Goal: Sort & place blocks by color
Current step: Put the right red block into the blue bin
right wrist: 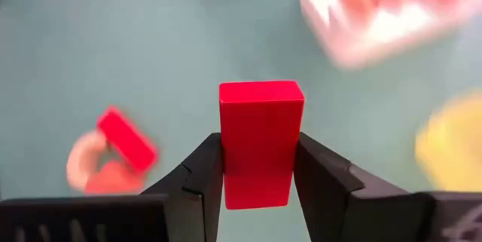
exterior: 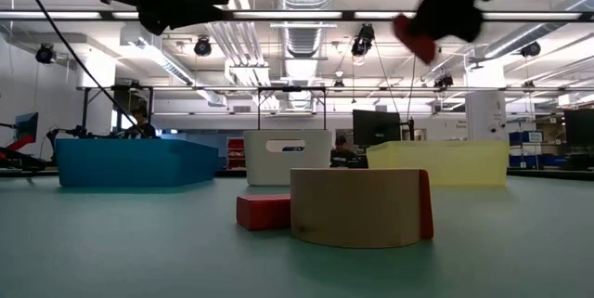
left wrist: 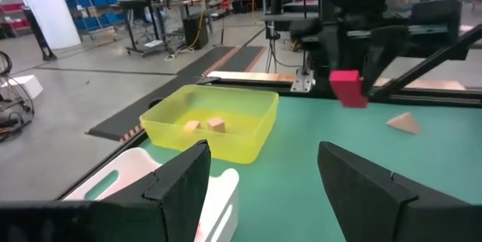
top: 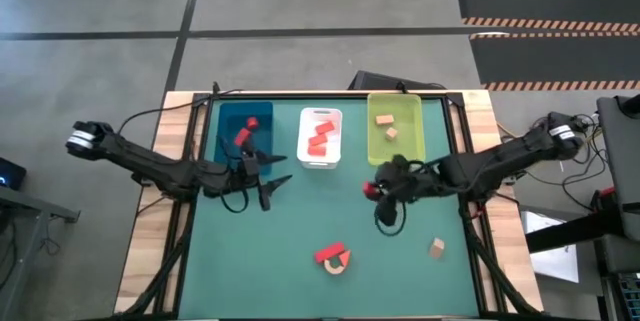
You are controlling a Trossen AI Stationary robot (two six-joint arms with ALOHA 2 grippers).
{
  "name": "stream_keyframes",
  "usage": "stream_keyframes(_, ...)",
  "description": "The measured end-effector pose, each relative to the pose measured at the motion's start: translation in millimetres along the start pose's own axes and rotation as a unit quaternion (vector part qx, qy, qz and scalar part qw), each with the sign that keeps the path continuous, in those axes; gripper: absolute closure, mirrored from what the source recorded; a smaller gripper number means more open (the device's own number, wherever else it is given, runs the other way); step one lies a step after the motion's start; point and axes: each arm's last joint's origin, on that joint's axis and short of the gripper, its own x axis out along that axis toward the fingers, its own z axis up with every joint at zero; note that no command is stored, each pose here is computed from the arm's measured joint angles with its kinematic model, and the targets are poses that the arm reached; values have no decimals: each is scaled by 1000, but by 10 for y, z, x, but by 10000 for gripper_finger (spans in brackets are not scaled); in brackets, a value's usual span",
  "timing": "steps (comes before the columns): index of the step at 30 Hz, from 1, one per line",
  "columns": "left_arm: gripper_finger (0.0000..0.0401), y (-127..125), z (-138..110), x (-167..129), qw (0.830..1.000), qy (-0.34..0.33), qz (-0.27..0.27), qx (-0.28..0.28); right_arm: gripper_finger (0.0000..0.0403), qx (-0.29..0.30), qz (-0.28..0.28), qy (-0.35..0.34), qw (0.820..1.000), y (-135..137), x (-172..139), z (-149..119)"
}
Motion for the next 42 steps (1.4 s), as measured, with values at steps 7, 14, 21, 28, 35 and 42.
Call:
stream_keyframes(7, 170, -56, -26, 77, 1000, -11, -6, -22, 284, -120, 68, -178, 974, -158, 275, 102)
stream_keyframes(14, 170, -95, -16, 114, 998, -28, -25, -44, 284, -167, 143, -382, 898, -263, 491, 101)
stream_keyframes(21, 170, -224, -57, 204, 989, -47, -128, -52, 284, -216, 170, -444, 853, -206, 818, 10)
stream_keyframes(28, 170, -311, -156, 331, 988, -56, -133, -56, 284, -201, 183, -451, 850, -122, 1058, 86)
stream_keyframes(35, 170, -360, -237, 405, 988, -52, -132, -54, 284, -176, 188, -449, 856, -82, 1181, 240)
stream_keyframes(42, 170, -359, -249, 441, 992, -51, -104, -55, 284, -173, 187, -442, 860, -79, 1192, 279)
